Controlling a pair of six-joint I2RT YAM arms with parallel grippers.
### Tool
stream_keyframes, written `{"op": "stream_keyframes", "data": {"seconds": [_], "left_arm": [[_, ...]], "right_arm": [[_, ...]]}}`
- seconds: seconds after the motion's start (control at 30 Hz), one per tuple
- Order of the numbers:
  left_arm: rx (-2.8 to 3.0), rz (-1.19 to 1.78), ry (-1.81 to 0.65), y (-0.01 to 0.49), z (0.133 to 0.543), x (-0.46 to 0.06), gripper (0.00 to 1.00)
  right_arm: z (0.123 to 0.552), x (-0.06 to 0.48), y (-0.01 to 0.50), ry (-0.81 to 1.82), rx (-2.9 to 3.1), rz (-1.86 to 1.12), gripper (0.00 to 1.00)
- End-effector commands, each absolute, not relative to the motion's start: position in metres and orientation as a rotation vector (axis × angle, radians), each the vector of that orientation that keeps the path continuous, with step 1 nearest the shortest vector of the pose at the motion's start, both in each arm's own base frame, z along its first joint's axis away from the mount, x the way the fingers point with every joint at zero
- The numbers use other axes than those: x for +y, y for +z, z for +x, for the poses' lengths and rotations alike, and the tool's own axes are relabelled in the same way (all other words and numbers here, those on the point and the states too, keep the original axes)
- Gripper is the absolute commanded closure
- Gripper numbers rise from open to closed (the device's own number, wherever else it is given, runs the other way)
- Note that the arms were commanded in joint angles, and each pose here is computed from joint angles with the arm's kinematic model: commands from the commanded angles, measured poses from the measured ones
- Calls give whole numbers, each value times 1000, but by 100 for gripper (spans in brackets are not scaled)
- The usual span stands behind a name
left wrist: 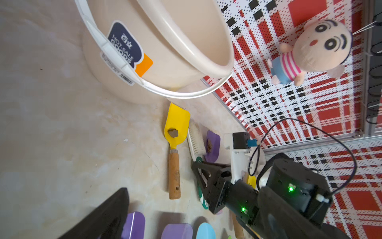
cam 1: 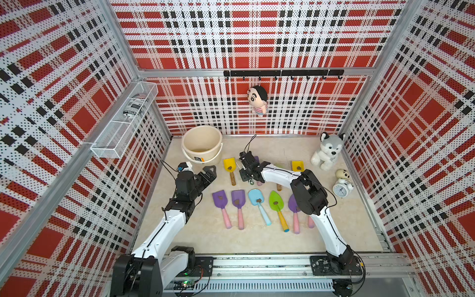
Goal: Brush the soil off the hand trowel and place it into the bucket
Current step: Pick up the brush from the center of the board.
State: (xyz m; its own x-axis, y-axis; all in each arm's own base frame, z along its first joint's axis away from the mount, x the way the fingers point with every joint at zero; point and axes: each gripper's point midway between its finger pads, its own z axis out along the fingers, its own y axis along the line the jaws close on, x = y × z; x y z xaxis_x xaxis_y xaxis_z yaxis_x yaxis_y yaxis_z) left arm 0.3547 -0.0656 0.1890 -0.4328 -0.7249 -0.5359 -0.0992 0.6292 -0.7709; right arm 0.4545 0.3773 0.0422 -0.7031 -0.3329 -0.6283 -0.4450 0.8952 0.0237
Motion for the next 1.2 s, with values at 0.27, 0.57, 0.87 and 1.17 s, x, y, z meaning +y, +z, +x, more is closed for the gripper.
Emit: {"op": "stream_keyframes", "data": {"seconds": [0.27, 0.57, 0.87, 1.17], "left_arm": [[1740, -389, -1221, 278, 371, -130, 2], [1716, -323, -1334, 287, 382, -179, 2], [1689, -380, -1392, 269, 384, -182, 5], [1657, -317, -1429, 281, 376, -184, 12]], "right_arm": [[413, 378, 188, 319, 2103, -551, 92], [357, 389, 232, 430, 1999, -621, 92], [338, 380, 254, 494, 1970, -600, 92], [329, 384, 262, 566, 1943, -616, 92]]}}
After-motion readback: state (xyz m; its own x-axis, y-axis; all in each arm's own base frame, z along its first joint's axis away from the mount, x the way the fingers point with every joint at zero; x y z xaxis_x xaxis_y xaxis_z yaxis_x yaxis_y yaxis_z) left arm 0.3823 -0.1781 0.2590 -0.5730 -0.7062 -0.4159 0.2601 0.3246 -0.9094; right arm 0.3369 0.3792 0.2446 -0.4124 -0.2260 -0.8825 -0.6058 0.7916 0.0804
